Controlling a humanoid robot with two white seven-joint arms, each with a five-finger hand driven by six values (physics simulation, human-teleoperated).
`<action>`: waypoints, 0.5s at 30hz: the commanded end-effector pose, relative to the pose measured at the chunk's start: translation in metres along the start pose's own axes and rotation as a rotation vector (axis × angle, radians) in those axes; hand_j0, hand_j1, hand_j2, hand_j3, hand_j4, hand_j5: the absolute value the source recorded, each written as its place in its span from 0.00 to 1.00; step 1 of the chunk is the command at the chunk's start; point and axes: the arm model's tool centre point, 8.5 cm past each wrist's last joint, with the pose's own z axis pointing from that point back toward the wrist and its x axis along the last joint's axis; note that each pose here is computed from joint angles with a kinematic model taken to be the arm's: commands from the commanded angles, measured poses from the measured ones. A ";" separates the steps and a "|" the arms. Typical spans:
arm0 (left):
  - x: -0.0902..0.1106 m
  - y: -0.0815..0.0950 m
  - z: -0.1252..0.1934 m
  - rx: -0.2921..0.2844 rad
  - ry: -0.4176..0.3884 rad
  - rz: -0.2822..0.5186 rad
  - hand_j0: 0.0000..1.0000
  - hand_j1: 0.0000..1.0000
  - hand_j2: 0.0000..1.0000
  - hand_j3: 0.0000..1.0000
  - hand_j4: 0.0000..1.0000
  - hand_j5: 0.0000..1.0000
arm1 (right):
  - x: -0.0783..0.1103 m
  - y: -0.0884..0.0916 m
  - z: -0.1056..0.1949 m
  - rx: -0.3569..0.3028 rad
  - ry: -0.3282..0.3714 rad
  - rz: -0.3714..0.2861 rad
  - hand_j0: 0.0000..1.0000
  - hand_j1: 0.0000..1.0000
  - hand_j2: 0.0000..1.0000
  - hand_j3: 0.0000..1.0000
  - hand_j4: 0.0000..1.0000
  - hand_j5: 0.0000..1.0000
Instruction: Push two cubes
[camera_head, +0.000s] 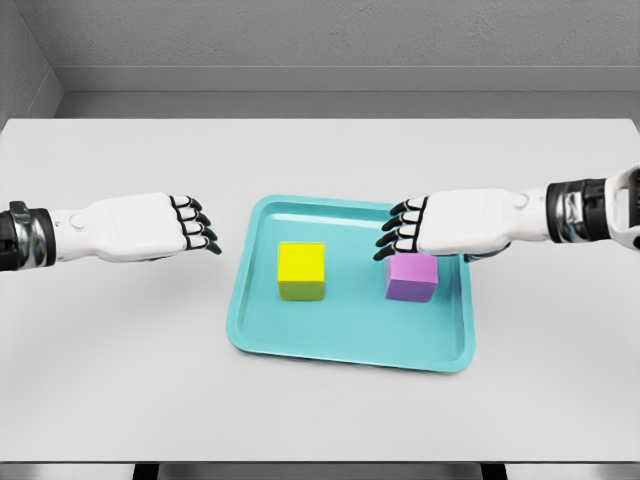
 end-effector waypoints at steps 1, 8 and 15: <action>0.000 0.000 0.000 0.003 0.002 0.003 0.83 0.83 0.83 0.83 0.83 0.83 | 0.001 -0.003 0.001 -0.005 0.001 0.004 0.99 0.99 0.99 0.99 0.99 0.99; -0.001 0.000 0.002 -0.001 0.004 0.003 0.83 0.83 0.83 0.83 0.83 0.83 | -0.025 0.005 0.074 -0.014 0.141 -0.085 0.95 0.95 0.95 0.95 0.95 0.95; -0.001 0.000 0.001 0.001 0.003 0.004 0.83 0.83 0.83 0.83 0.83 0.83 | -0.022 0.043 0.058 0.044 0.130 -0.154 0.88 0.88 0.88 0.88 0.88 0.88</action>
